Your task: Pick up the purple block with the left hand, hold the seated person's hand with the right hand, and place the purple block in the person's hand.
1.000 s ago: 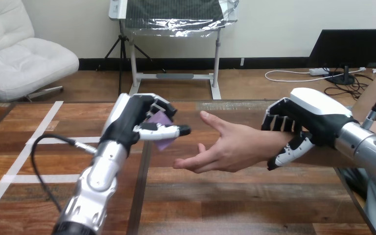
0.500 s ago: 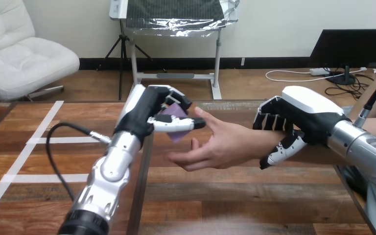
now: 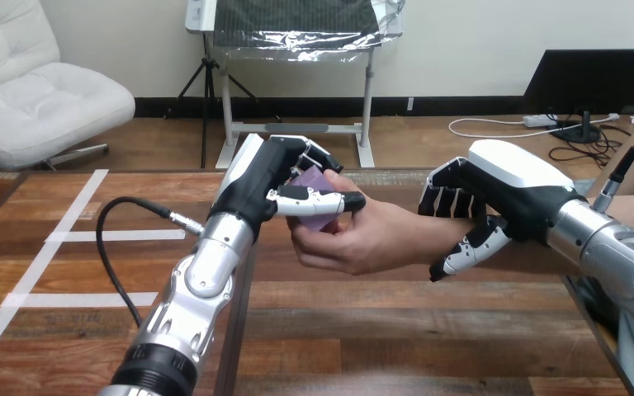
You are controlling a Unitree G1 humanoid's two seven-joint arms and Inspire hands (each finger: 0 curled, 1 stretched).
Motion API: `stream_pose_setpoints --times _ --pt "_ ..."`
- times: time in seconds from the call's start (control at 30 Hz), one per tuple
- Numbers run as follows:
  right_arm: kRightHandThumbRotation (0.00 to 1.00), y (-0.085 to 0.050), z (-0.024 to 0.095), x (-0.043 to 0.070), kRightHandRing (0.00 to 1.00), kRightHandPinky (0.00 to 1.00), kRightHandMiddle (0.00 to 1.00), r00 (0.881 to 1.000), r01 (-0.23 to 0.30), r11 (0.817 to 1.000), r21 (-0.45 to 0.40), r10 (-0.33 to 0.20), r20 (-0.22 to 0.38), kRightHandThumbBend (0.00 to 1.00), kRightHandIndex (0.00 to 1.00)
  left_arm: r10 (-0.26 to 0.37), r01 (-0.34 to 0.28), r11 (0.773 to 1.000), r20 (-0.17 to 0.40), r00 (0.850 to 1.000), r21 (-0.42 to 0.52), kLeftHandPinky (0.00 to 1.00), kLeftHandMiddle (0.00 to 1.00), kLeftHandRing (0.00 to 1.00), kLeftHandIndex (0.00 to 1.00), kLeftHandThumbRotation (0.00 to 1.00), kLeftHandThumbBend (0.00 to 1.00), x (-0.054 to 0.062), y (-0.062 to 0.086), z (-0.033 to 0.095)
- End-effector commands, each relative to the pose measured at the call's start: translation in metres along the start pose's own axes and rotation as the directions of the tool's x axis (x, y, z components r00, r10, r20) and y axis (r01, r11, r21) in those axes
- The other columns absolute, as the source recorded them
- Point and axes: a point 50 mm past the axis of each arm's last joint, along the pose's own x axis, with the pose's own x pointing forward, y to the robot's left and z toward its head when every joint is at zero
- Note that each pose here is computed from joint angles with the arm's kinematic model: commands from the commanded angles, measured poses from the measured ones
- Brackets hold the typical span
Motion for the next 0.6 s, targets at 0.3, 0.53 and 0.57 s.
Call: stream_pose_setpoints --times 0.3,0.53,0.57 --pt "0.06 0.026 -0.008 -0.005 0.42 0.36 0.48 0.996 -0.065 0.995 0.080 0.070 -0.061 0.86 0.51 -0.055 0.053 0.998 0.116 0.992 0.019 0.29 0.42 0.36 0.47 0.00 0.63 0.017 -0.010 0.036" --pt "0.06 0.026 -0.006 -0.006 0.41 0.35 0.48 0.996 -0.058 0.995 0.081 0.063 -0.061 0.87 0.51 -0.072 0.069 0.997 0.122 0.990 0.026 0.30 0.42 0.36 0.47 0.00 0.63 0.016 -0.015 0.036" --pt "0.06 0.026 -0.006 -0.006 0.41 0.35 0.48 0.996 -0.057 0.995 0.082 0.062 -0.062 0.87 0.51 -0.076 0.073 0.997 0.119 0.990 0.024 0.30 0.42 0.36 0.47 0.00 0.63 0.016 -0.016 0.036"
